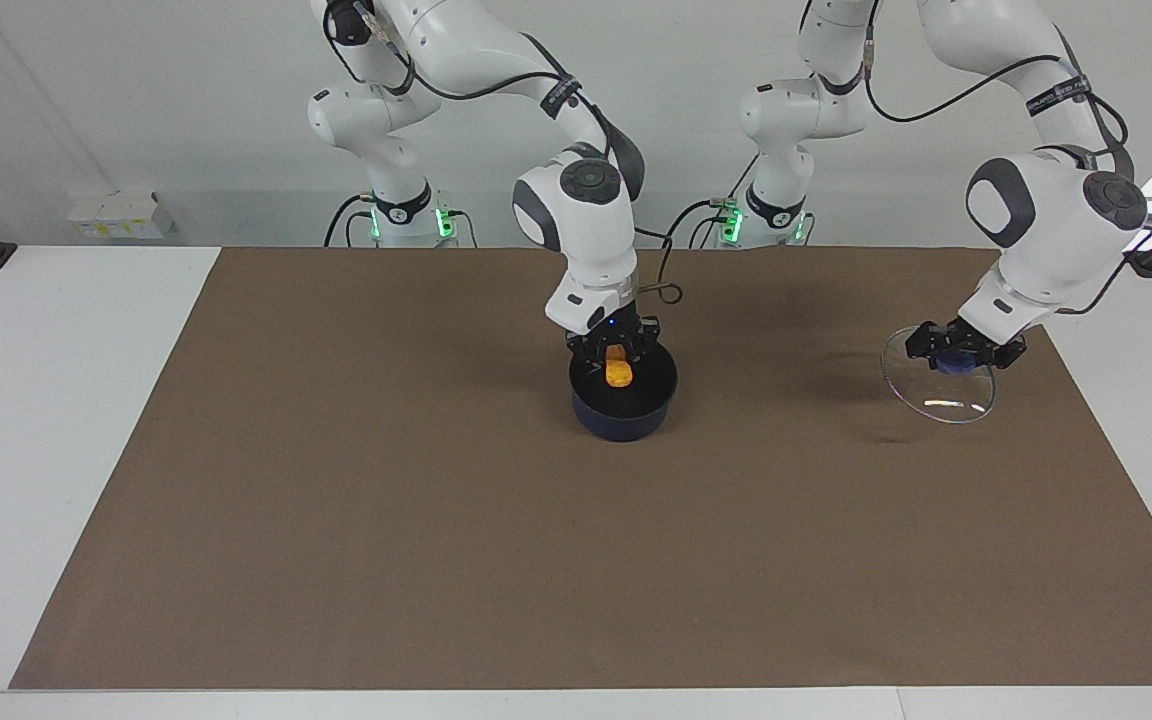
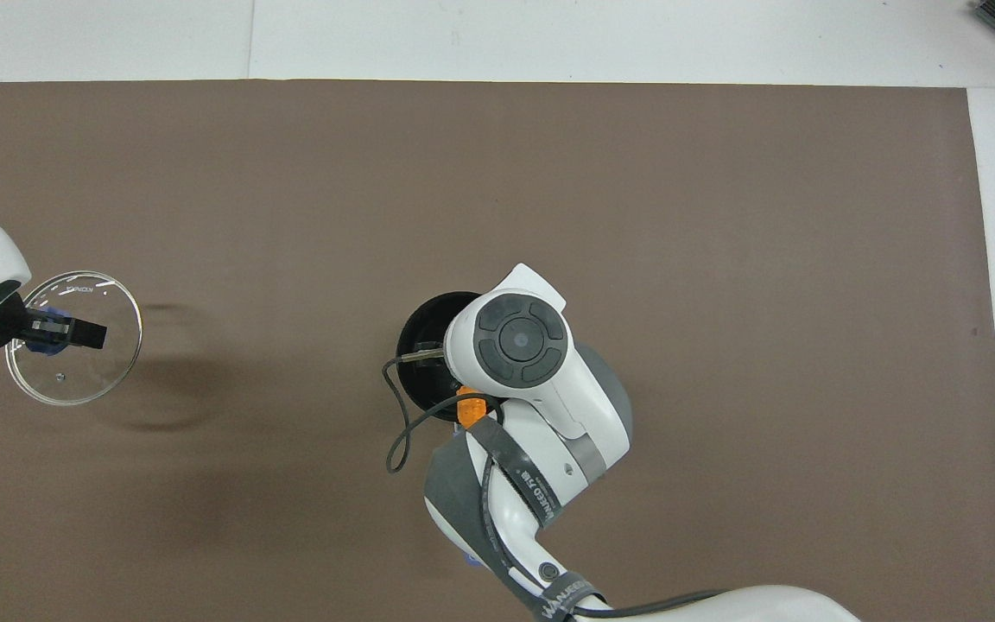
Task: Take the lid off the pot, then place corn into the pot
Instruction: 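Set the lid down with the left gripper while the right gripper lowers the corn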
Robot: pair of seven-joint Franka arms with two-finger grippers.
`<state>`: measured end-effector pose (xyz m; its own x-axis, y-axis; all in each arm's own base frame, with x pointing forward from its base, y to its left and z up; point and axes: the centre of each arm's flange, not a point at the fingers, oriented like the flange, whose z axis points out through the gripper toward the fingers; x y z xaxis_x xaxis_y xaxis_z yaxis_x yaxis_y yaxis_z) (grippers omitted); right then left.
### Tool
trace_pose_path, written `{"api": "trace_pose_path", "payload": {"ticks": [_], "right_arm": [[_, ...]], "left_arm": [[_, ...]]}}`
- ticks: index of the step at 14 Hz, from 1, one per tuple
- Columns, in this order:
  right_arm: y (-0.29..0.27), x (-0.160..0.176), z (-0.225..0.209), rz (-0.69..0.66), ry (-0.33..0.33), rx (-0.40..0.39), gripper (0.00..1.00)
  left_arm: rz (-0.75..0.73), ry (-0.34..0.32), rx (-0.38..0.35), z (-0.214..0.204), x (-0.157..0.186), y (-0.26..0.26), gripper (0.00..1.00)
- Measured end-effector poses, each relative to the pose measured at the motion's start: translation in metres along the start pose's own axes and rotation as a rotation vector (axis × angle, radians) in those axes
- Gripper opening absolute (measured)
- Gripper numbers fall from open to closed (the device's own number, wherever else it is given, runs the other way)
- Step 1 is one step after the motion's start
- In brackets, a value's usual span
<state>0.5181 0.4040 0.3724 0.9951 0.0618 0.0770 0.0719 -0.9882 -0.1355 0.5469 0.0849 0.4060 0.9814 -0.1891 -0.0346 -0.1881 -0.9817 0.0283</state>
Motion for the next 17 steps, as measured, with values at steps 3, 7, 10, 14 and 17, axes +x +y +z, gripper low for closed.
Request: {"api": "trace_pose_path", "payload": {"ticks": [3,7,10,14,17], "right_arm": [[0.001,0.004,0.002,0.005,0.002,0.0,0.38],[0.013,0.013,0.006,0.026,0.012,-0.001,0.38],[0.021,0.018,0.015,0.039,0.008,-0.006,0.38],[0.016,0.019,0.028,0.033,0.026,0.008,0.38],[0.011,0.017,0.028,0.026,0.027,0.011,0.38]], "left_arm": [[-0.011,0.017,0.008,0.015,-0.003,-0.014,0.44],[-0.024,0.039,0.027,0.053,0.004,-0.038,0.44],[-0.035,0.054,0.04,0.078,0.008,-0.05,0.44],[-0.035,0.052,0.041,0.084,0.01,-0.051,0.44],[-0.037,0.056,0.043,0.082,0.01,-0.052,0.74]]}}
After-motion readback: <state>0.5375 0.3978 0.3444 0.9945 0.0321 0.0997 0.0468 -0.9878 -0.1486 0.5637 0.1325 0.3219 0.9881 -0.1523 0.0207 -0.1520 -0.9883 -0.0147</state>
